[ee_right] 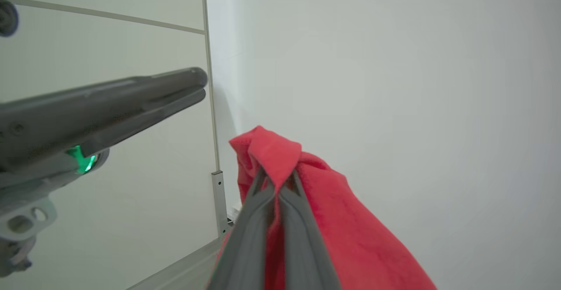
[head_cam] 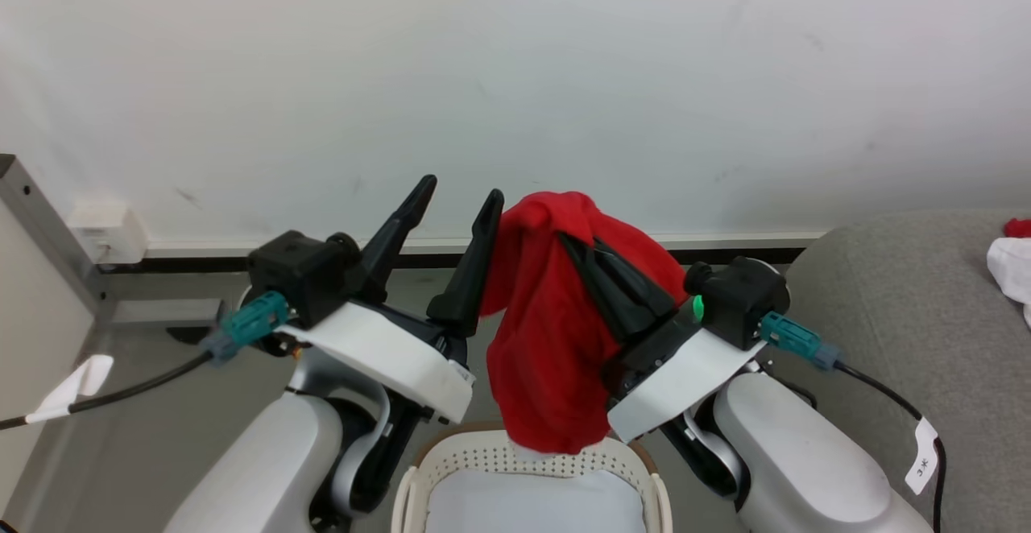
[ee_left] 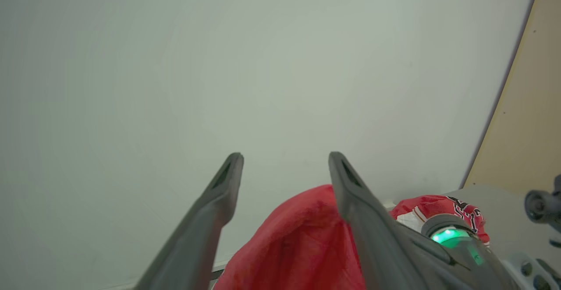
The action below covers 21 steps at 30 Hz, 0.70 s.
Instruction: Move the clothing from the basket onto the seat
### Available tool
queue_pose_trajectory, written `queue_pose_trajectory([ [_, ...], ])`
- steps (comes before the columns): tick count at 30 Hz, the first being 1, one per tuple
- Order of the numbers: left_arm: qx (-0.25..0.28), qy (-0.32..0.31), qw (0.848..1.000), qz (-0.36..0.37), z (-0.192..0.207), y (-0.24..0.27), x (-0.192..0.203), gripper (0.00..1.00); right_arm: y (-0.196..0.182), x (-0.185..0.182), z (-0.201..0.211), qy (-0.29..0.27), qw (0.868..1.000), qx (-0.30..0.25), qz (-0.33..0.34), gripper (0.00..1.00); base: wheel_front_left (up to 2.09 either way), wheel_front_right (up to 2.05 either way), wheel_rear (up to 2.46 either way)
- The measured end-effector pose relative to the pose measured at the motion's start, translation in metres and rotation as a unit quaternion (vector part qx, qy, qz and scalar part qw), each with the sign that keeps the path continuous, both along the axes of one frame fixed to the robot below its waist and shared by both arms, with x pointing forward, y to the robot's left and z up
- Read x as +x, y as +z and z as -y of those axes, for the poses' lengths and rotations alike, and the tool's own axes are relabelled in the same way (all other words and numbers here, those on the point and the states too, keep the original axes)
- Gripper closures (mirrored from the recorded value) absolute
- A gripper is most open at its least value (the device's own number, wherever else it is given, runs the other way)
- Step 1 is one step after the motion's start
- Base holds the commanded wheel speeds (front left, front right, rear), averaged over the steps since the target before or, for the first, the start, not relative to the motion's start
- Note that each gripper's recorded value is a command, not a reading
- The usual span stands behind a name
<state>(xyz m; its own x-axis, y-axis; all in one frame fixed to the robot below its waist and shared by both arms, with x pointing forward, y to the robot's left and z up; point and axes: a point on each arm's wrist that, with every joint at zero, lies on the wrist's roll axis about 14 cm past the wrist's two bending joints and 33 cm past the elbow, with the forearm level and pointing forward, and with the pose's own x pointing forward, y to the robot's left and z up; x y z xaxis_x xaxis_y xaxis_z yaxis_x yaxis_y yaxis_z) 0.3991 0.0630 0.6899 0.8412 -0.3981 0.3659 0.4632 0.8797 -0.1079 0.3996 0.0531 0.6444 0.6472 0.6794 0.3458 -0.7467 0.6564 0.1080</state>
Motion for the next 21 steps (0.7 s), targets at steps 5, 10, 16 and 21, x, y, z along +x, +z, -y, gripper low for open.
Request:
queue_pose_trajectory([
  [5,0.006,-0.019,1.000,-0.015,0.013,-0.012,0.002,0.00,0.001,0.009,0.023,-0.037,0.999,0.001,0.006,1.00,0.00,0.00,0.00],
  [10,0.018,-0.051,0.998,-0.035,0.033,-0.030,0.001,0.00,0.003,0.018,0.051,-0.080,0.997,0.001,0.011,1.00,0.00,0.00,0.00],
  [16,0.027,-0.100,0.993,-0.050,0.066,-0.047,-0.001,0.00,0.004,0.025,0.090,-0.138,0.990,-0.005,0.019,1.00,0.00,0.00,0.00],
  [21,0.027,-0.147,0.987,-0.057,0.099,-0.055,-0.007,0.00,0.006,0.025,0.129,-0.192,0.981,-0.006,0.026,1.00,0.00,0.00,0.00],
])
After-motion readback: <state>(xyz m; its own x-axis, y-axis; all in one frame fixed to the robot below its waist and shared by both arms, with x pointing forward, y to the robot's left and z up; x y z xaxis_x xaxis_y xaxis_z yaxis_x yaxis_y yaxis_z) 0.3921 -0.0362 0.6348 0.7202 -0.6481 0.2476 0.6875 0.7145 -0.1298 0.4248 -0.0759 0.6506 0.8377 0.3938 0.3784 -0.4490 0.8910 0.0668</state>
